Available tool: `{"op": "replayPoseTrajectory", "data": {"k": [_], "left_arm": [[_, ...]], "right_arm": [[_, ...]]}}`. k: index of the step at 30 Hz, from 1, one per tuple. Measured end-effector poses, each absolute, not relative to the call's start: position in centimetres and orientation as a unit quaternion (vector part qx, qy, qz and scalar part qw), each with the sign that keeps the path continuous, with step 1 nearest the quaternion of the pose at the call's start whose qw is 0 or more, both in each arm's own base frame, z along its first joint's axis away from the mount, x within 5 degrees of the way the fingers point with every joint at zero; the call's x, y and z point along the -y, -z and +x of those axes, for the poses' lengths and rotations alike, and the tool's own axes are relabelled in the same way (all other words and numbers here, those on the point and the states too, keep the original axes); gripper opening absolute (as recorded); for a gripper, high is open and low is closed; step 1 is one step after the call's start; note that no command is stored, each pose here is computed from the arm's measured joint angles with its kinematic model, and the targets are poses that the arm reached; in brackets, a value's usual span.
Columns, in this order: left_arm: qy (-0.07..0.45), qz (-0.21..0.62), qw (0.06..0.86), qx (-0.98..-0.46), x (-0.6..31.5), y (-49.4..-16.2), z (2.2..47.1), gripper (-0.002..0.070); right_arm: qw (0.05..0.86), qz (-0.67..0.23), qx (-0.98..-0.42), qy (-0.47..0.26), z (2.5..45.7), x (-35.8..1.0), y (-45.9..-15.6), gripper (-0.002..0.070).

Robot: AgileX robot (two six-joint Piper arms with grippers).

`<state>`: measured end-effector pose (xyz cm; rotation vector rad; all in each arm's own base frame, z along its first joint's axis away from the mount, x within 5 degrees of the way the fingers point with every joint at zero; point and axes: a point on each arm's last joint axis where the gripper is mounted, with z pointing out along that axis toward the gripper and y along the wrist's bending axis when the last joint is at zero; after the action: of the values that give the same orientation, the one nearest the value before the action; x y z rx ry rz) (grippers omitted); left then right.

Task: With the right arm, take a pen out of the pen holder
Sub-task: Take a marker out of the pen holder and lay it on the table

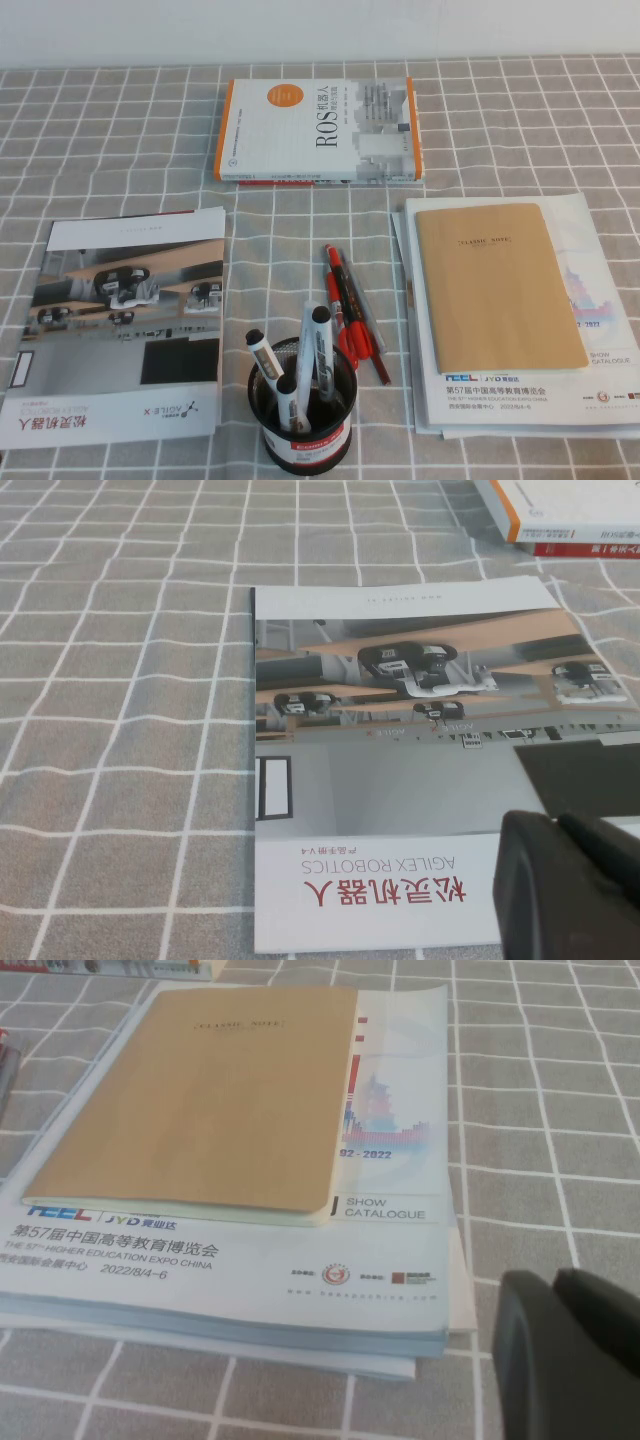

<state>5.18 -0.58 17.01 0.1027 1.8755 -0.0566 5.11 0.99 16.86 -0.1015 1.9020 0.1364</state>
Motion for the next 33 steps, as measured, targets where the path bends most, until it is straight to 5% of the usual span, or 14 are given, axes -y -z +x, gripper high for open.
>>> {"op": "replayPoseTrajectory", "data": {"k": [33], "left_arm": [[0.024,0.044,0.590,-0.806,0.58,-17.01,5.18,-0.0003]], "right_arm": [[0.602,0.039,-0.780,-0.169,5.27,-1.65,-17.84,-0.0012]]}}
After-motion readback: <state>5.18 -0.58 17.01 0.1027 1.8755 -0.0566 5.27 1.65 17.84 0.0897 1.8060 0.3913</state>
